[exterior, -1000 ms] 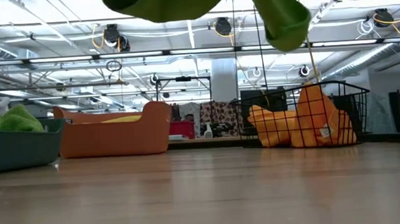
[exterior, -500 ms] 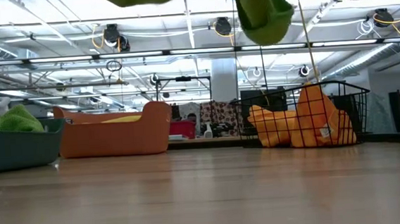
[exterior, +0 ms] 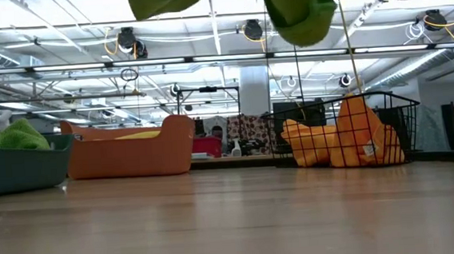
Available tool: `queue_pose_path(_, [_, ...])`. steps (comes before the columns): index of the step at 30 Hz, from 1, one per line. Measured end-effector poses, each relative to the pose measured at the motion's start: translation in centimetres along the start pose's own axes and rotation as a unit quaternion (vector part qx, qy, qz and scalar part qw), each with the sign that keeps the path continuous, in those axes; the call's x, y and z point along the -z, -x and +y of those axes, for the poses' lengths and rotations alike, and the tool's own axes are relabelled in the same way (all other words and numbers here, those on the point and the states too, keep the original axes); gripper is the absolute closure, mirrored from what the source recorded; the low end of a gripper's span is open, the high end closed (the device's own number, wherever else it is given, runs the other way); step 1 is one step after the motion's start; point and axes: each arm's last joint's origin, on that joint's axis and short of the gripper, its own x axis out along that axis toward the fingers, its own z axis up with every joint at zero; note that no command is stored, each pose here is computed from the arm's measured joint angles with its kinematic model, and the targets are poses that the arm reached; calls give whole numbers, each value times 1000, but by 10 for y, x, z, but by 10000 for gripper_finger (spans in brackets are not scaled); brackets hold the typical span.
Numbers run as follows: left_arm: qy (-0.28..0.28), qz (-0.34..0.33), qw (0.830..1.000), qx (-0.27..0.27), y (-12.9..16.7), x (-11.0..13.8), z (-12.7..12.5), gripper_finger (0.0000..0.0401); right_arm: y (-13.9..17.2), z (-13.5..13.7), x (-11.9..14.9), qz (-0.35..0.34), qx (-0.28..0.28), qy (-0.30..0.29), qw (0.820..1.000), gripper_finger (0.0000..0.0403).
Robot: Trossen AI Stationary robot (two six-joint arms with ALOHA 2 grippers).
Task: Sort microfiber towel by color & place in baskets
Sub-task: Put the green microfiber towel into the blue bin
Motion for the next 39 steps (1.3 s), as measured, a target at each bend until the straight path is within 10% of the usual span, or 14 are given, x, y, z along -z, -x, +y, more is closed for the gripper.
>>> queue_pose_path(14, [-16,4,999,35,-2,4,0,381,3,4,0,14,4,-165,986,295])
queue_pose_path(25, [-33,18,999,-21,11,-5,-3,364,26,33,9,96,-40,-267,958,155])
queue_pose_path(39, [-20,3,997,-73,40,-26,-8,367,20,31,24,147,-19,-326,934,174])
